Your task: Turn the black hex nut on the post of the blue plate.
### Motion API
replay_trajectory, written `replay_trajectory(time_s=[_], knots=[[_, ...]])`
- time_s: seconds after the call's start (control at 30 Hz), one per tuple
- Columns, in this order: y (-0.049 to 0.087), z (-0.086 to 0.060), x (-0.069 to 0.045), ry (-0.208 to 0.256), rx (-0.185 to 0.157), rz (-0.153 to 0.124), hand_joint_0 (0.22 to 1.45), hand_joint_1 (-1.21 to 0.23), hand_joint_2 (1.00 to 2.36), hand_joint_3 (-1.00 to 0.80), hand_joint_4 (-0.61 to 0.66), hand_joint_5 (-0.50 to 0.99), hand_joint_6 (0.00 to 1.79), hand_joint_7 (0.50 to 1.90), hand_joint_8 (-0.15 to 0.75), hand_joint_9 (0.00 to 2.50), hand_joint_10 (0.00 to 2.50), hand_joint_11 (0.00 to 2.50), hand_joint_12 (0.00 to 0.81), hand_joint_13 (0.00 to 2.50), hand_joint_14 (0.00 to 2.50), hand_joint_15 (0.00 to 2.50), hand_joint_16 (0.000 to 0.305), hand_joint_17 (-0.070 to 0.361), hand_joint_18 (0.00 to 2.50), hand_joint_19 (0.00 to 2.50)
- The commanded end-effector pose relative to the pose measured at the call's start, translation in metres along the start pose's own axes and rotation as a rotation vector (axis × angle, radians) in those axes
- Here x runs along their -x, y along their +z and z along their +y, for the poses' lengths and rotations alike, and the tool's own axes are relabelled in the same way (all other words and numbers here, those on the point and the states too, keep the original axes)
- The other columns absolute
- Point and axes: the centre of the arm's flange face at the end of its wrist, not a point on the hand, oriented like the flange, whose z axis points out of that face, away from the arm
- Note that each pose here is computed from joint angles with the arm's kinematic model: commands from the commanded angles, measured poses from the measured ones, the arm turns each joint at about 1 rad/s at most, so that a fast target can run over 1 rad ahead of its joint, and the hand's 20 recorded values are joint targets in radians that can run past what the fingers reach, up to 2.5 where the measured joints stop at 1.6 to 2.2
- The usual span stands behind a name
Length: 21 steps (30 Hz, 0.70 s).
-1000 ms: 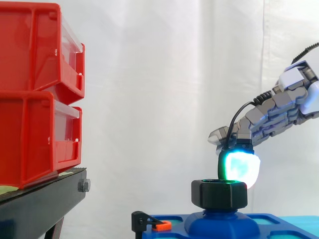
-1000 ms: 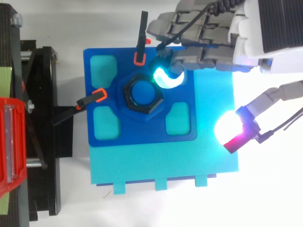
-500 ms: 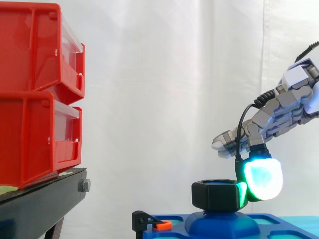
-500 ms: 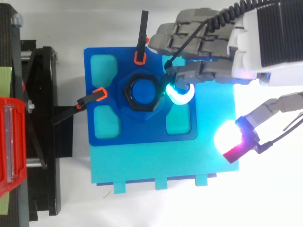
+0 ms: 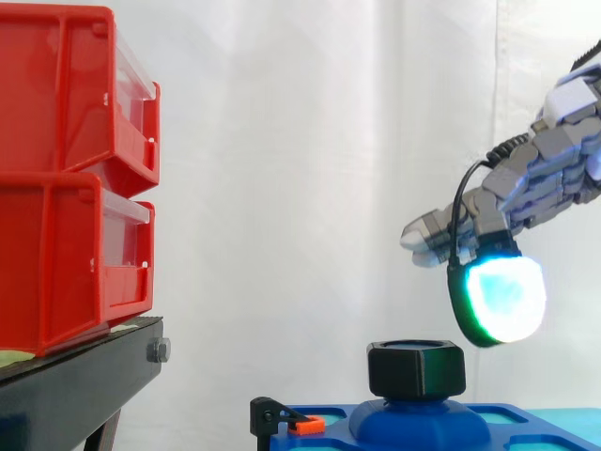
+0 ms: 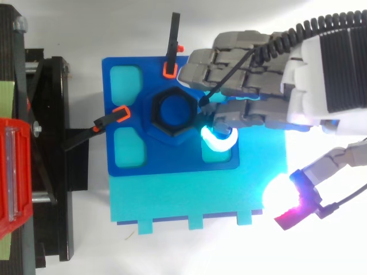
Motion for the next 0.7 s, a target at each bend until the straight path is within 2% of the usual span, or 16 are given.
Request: replay_trajectory(time_s=[0.0, 0.03, 0.1, 0.2, 0.23, 0.3, 0.33, 0.4, 0.47, 0.57, 0.6, 0.67], knots=[[-0.003, 0.007, 0.008, 0.016, 0.01, -0.017, 0.45, -0.57, 1.0, -0.5, 0.19, -0.25, 0.5, 0.87, 0.152, 0.0, 0.0, 0.0, 0.301, 0.0, 0.0, 0.0, 0.044, 0.099, 0.0, 0.0], [-0.003, 0.009, 0.011, 0.015, 0.014, -0.022, 0.45, -0.57, 1.0, -0.5, 0.19, -0.25, 0.5, 0.87, 0.152, 0.0, 0.0, 0.0, 0.301, 0.0, 0.0, 0.0, 0.044, 0.099, 0.0, 0.0], [-0.003, 0.015, 0.024, 0.018, 0.026, -0.05, 0.45, -0.57, 1.0, -0.5, 0.19, -0.25, 0.5, 0.87, 0.154, 0.0, 0.0, 0.0, 0.301, 0.0, 0.0, 0.0, 0.044, 0.099, 0.0, 0.0], [-0.004, 0.017, 0.03, 0.019, 0.028, -0.063, 0.45, -0.57, 1.0, -0.5, 0.19, -0.25, 0.5, 0.86, 0.154, 0.0, 0.0, 0.0, 0.301, 0.0, 0.0, 0.0, 0.044, 0.099, 0.0, 0.0], [-0.004, 0.021, 0.038, 0.019, 0.028, -0.081, 0.45, -0.57, 1.0, -0.5, 0.19, -0.25, 0.5, 0.86, 0.152, 0.0, 0.0, 0.0, 0.301, 0.0, 0.0, 0.0, 0.044, 0.099, 0.0, 0.0], [-0.004, 0.021, 0.043, 0.027, 0.016, -0.096, 0.45, -0.57, 1.0, -0.5, 0.18, -0.26, 0.5, 0.84, 0.151, 0.0, 0.0, 0.0, 0.301, 0.0, 0.0, 0.0, 0.044, 0.099, 0.0, 0.0], [-0.003, 0.022, 0.045, 0.04, 0.009, -0.113, 0.45, -0.57, 1.0, -0.5, 0.17, -0.26, 0.5, 0.83, 0.153, 0.0, 0.0, 0.0, 0.3, 0.0, 0.0, 0.0, 0.044, 0.099, 0.0, 0.0], [-0.001, 0.023, 0.044, 0.041, 0.014, -0.116, 0.45, -0.57, 1.0, -0.5, 0.16, -0.26, 0.5, 0.8, 0.153, 0.0, 0.0, 0.0, 0.3, 0.0, 0.0, 0.0, 0.044, 0.099, 0.0, 0.0], [0.012, 0.021, 0.039, 0.044, 0.03, -0.144, 0.45, -0.56, 1.0, -0.5, 0.15, -0.26, 0.5, 0.79, 0.153, 0.0, 0.0, 0.0, 0.303, 0.0, 0.0, 0.0, 0.044, 0.099, 0.0, 0.0], [0.022, 0.021, 0.036, 0.048, 0.053, -0.161, 0.44, -0.56, 1.0, -0.5, 0.15, -0.27, 0.5, 0.78, 0.153, 0.0, 0.0, 0.0, 0.304, 0.0, 0.0, 0.0, 0.045, 0.101, 0.0, 0.0], [0.032, 0.019, 0.029, 0.053, 0.066, -0.165, 0.44, -0.55, 1.0, -0.5, 0.15, -0.27, 0.5, 0.78, 0.156, 0.0, 0.0, 0.0, 0.305, 0.0, 0.0, 0.0, 0.045, 0.101, 0.0, 0.0], [0.037, 0.019, 0.027, 0.058, 0.076, -0.171, 0.44, -0.54, 1.0, -0.5, 0.15, -0.27, 0.5, 0.77, 0.157, 0.0, 0.0, 0.0, 0.306, 0.0, 0.0, 0.0, 0.045, 0.102, 0.0, 0.0]])
